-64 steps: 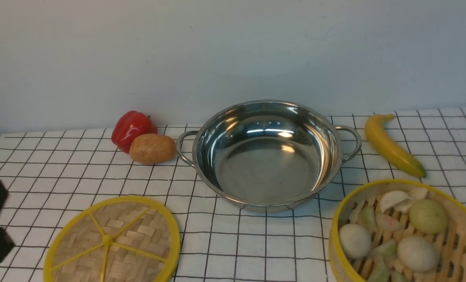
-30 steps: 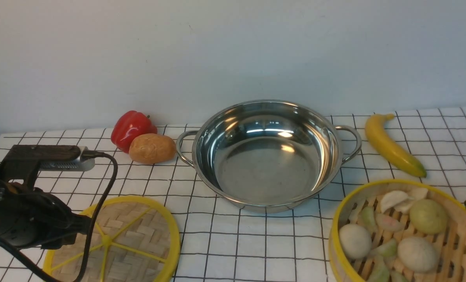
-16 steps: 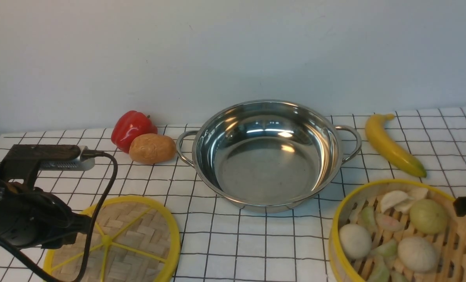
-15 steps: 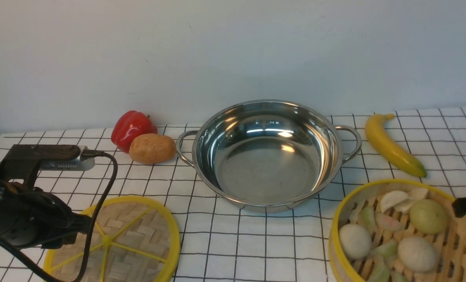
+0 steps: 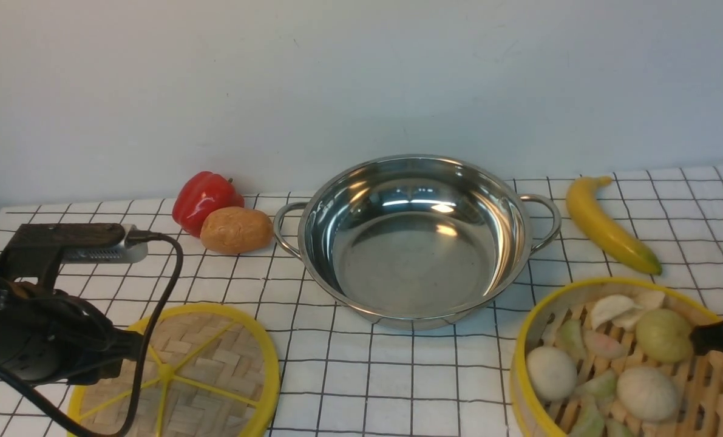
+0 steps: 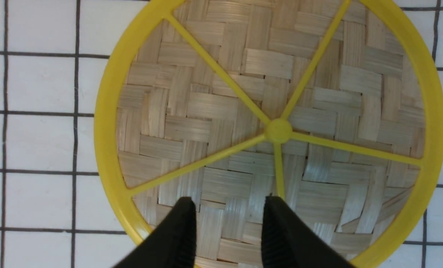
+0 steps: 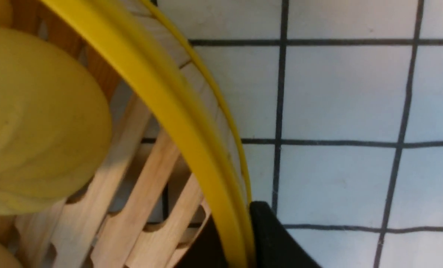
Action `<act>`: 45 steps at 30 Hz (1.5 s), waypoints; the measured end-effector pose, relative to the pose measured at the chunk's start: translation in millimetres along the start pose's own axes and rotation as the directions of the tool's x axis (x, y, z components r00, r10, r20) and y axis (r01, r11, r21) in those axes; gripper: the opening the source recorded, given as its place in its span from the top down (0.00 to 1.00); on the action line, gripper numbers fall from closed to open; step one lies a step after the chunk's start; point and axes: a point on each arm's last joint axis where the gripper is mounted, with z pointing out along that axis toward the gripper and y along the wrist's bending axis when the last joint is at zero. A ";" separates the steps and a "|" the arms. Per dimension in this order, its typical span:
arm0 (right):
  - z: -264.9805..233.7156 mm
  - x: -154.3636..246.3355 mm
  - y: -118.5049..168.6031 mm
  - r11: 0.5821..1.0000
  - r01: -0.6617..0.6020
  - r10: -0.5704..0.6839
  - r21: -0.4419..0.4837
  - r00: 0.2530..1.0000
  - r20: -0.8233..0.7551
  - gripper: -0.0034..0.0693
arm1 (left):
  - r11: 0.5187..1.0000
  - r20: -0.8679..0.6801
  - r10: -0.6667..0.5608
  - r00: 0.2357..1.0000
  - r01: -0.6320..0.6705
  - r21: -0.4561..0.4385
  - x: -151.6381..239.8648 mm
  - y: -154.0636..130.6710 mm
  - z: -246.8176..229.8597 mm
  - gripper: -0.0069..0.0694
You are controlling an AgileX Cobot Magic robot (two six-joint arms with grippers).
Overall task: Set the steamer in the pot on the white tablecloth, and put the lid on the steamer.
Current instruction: 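Reach for and grasp the rim of the bamboo steamer holding the buns with the right gripper, then place the bamboo steamer basket of food into the steel pot with the right gripper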
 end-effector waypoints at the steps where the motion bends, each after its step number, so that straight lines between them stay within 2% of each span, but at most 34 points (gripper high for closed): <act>1: 0.0 0.5 -0.4 1.000 -0.004 0.004 0.001 1.000 -0.006 0.88 | 1.000 0.000 0.000 1.000 0.000 0.000 0.0 0.0 0.0 0.59; 10: -12.2 12.6 -2.3 1.000 0.006 -0.005 0.016 0.996 -0.088 0.88 | 1.000 0.000 0.000 1.000 0.000 0.001 0.0 -0.1 0.0 0.59; 16: -50.4 31.1 -3.5 1.000 0.020 -0.020 0.003 0.997 -0.080 0.88 | 1.000 0.000 0.000 1.000 0.000 0.001 0.0 -0.1 0.0 0.59; 20: -73.7 41.4 -0.3 0.999 0.016 -0.018 -0.048 0.999 -0.032 0.88 | 1.000 0.000 0.000 1.000 0.000 0.001 0.0 -0.1 0.0 0.59; 25: -92.6 29.7 11.8 0.992 0.023 -0.021 -0.124 1.000 0.017 0.88 | 1.000 0.000 -0.001 1.000 0.001 0.002 0.0 -0.2 0.0 0.59; 28: -109.6 9.6 31.2 0.987 0.070 -0.060 -0.145 0.996 0.071 0.88 | 1.000 0.000 -0.002 1.000 0.002 0.002 0.0 -0.2 0.0 0.59; 31: -125.8 -19.9 70.8 0.979 0.142 -0.125 -0.150 0.985 0.116 0.88 | 1.000 0.001 -0.003 1.000 0.003 0.004 0.0 -0.4 0.0 0.59; 32: -127.2 -24.0 76.0 0.978 0.151 -0.134 -0.146 0.983 0.124 0.88 | 1.000 0.001 -0.004 1.000 0.004 0.005 -0.1 -0.4 0.0 0.59; 34: -131.5 -48.0 109.1 0.970 0.193 -0.169 -0.145 0.972 0.162 0.88 | 1.000 0.001 -0.008 1.000 0.008 0.009 -0.1 -0.8 0.0 0.59; 37: -129.7 -75.8 139.7 0.963 0.218 -0.184 -0.157 0.962 0.204 0.88 | 1.000 0.002 -0.017 1.000 0.017 0.016 -0.2 -1.5 0.0 0.59; 39: -119.2 -103.1 172.1 0.951 0.234 -0.185 -0.201 0.955 0.231 0.88 | 1.000 0.001 -0.018 1.000 0.018 0.018 -0.2 -1.6 0.2 0.59; 45: -94.5 -132.5 199.6 0.939 0.221 -0.163 -0.263 0.961 0.225 0.88 | 0.999 0.002 -0.027 1.000 0.027 0.025 -0.3 -2.3 0.2 0.59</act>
